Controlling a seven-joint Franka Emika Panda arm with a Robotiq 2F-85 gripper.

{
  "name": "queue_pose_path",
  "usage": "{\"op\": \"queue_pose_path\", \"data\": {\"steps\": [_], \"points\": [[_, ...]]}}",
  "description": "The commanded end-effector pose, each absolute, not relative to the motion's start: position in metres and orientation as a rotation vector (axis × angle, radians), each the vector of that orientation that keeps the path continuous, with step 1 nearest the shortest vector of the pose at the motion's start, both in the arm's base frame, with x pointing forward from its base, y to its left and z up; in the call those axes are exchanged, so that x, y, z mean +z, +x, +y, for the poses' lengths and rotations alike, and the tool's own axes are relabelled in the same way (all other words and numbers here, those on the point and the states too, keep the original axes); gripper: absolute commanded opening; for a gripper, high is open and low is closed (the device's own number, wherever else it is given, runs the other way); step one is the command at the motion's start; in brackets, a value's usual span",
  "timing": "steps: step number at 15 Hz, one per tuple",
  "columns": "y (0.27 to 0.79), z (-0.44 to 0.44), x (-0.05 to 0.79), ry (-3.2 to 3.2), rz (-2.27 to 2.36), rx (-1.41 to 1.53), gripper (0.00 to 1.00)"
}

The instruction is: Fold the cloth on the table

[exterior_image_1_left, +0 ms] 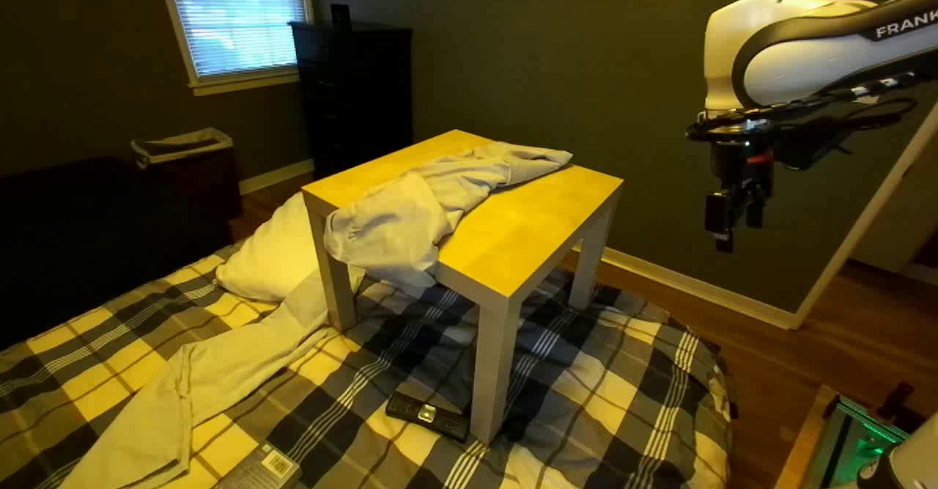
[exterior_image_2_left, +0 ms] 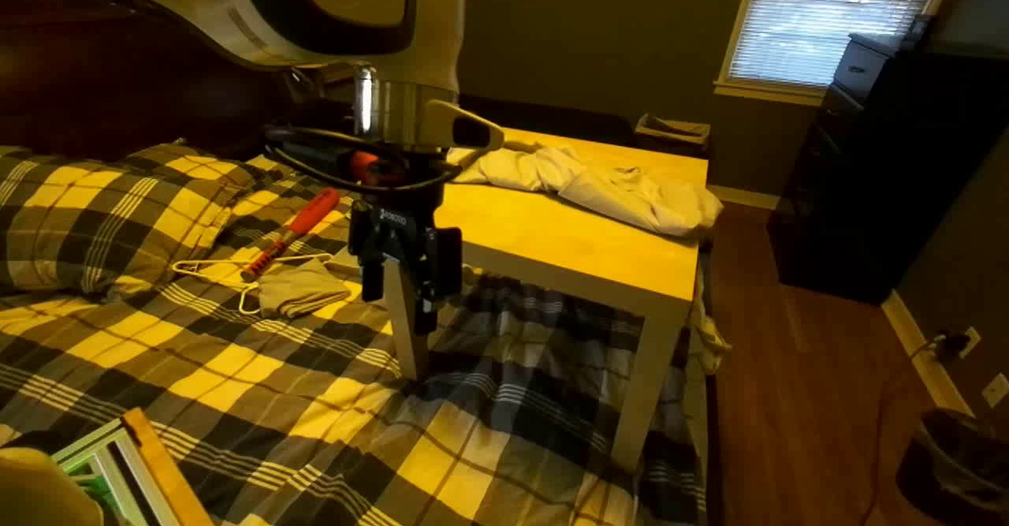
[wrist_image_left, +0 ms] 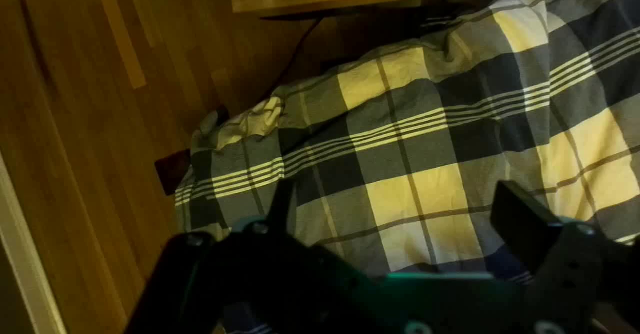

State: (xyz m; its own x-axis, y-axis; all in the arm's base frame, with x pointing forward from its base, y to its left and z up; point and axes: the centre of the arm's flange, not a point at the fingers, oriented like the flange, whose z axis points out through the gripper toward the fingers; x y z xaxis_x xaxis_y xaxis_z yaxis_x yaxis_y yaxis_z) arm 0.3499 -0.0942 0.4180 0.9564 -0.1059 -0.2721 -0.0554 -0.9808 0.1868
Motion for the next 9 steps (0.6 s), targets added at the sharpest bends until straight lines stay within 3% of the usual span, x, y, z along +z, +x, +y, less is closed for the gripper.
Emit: {"op": "queue_pose_path", "data": {"steps": [1, 9], "points": [[0.35, -0.094, 0.418, 2.931, -0.122, -0.422, 1.0], [0.356, -0.075, 0.421, 2.901, -0.107, -0.398, 1.0]]}}
